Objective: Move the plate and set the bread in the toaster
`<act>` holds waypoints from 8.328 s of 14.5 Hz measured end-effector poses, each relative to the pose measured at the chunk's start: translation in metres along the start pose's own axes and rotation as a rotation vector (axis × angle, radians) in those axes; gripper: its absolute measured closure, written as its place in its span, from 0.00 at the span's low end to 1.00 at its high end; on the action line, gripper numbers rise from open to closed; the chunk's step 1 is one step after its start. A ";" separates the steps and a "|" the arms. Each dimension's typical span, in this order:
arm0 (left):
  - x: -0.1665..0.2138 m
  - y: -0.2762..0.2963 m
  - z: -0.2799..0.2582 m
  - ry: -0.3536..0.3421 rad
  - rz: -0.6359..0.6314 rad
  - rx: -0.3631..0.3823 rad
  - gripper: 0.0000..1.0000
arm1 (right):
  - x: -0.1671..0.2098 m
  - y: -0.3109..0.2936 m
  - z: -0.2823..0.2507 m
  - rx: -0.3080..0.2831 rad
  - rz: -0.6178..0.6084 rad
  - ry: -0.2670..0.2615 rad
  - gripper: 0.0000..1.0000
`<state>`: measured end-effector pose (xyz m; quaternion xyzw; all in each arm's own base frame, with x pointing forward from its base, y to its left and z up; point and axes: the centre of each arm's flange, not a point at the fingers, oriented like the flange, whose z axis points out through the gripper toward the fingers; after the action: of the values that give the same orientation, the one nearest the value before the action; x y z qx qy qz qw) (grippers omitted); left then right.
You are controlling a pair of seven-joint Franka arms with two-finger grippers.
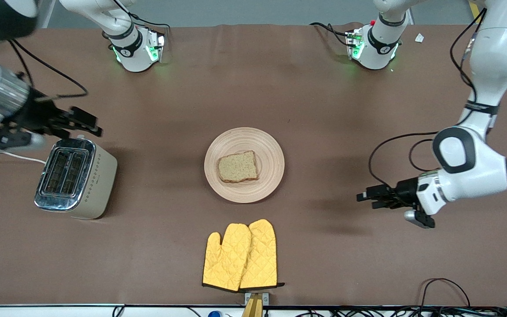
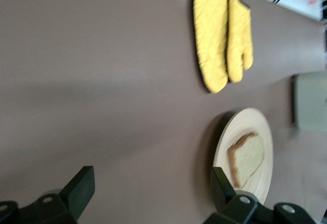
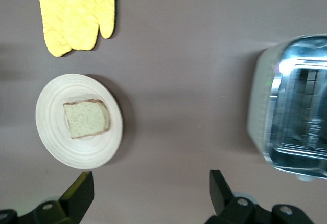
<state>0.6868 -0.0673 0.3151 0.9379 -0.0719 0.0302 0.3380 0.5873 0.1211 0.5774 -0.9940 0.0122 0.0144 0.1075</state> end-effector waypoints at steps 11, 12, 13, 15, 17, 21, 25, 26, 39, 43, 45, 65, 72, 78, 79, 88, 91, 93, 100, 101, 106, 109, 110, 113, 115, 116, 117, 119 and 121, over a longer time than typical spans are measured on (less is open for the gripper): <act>-0.005 0.120 -0.140 -0.105 0.007 0.460 0.00 | 0.013 -0.163 0.268 -0.071 0.015 -0.080 0.00; -0.010 0.135 -0.145 -0.108 0.001 0.493 0.00 | 0.011 -0.169 0.288 -0.080 0.028 -0.085 0.00; -0.015 0.150 -0.148 -0.112 -0.012 0.521 0.00 | 0.008 -0.174 0.308 -0.088 0.042 -0.089 0.01; -0.027 0.174 -0.159 -0.120 -0.033 0.574 0.00 | 0.003 -0.177 0.341 -0.098 0.056 -0.087 0.08; -0.042 0.190 -0.176 -0.121 -0.049 0.633 0.00 | -0.001 -0.176 0.365 -0.106 0.057 -0.084 0.15; -0.073 0.209 -0.221 -0.083 -0.079 0.695 0.00 | -0.009 -0.180 0.386 -0.114 0.060 -0.085 0.34; -0.093 0.221 -0.241 -0.097 -0.096 0.704 0.00 | -0.014 -0.184 0.399 -0.108 0.056 -0.061 0.39; -0.097 0.222 -0.241 -0.115 -0.102 0.705 0.00 | -0.016 -0.184 0.402 -0.109 0.056 -0.062 0.39; -0.119 0.246 -0.232 -0.114 -0.153 0.720 0.00 | -0.018 -0.182 0.410 -0.114 0.058 -0.063 0.87; -0.128 0.245 -0.228 -0.094 -0.147 0.725 0.00 | -0.017 -0.182 0.410 -0.113 0.058 -0.062 0.98; -0.130 0.244 -0.227 -0.092 -0.145 0.726 0.00 | -0.016 -0.184 0.404 -0.116 0.056 -0.068 0.98; -0.130 0.238 -0.234 -0.090 -0.153 0.725 0.00 | 0.064 0.004 0.104 -0.988 -0.169 -0.255 0.98; -0.131 0.238 -0.234 -0.095 -0.151 0.725 0.00 | 0.078 0.070 0.067 -1.067 -0.060 -0.234 0.98; -0.131 0.238 -0.234 -0.096 -0.149 0.725 0.00 | 0.081 0.089 0.095 -1.076 0.046 -0.223 0.98; -0.131 0.238 -0.234 -0.096 -0.148 0.725 0.00 | 0.081 0.088 0.101 -1.064 0.051 -0.219 0.98; -0.137 0.238 -0.233 -0.141 -0.158 0.728 0.00 | 0.076 0.092 0.140 -1.065 0.092 -0.216 0.98; -0.136 0.241 -0.233 -0.138 -0.152 0.728 0.00 | 0.073 0.097 0.150 -1.070 0.111 -0.221 0.98; -0.136 0.241 -0.233 -0.138 -0.151 0.728 0.00 | 0.072 0.099 0.155 -1.070 0.125 -0.222 0.98; -0.136 0.244 -0.234 -0.133 -0.147 0.728 0.00 | 0.071 0.094 0.155 -0.934 0.182 -0.206 0.53; -0.136 0.244 -0.234 -0.133 -0.146 0.728 0.00 | 0.071 0.092 0.147 -0.885 0.188 -0.199 0.44; -0.136 0.245 -0.237 -0.127 -0.145 0.727 0.00 | 0.063 0.119 0.064 -0.561 0.204 -0.151 0.00; -0.135 0.247 -0.239 -0.120 -0.144 0.727 0.00 | 0.050 0.132 0.019 -0.409 0.169 -0.114 0.00; -0.135 0.247 -0.240 -0.119 -0.143 0.727 0.00 | 0.045 0.134 0.006 -0.377 0.129 -0.105 0.00; -0.134 0.251 -0.244 -0.108 -0.140 0.726 0.00 | 0.024 0.150 -0.040 -0.290 0.024 -0.073 0.00; -0.134 0.252 -0.246 -0.103 -0.138 0.725 0.00 | 0.003 0.171 -0.067 -0.240 0.020 -0.045 0.00; -0.134 0.252 -0.246 -0.103 -0.138 0.725 0.00 | -0.008 0.180 -0.076 -0.219 0.022 -0.037 0.00; -0.134 0.252 -0.246 -0.102 -0.138 0.725 0.00 | -0.019 0.186 -0.082 -0.202 0.026 -0.031 0.00; -0.134 0.253 -0.247 -0.099 -0.137 0.725 0.00 | -0.033 0.191 -0.089 -0.179 0.050 -0.029 0.00; -0.134 0.254 -0.249 -0.094 -0.137 0.725 0.00 | -0.038 0.186 -0.094 -0.170 0.100 -0.020 0.00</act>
<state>0.5134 -0.0860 0.6527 0.9997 -0.0091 -0.0123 -0.0185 0.5466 -0.0796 0.6307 -0.9975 0.0597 0.0304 0.0219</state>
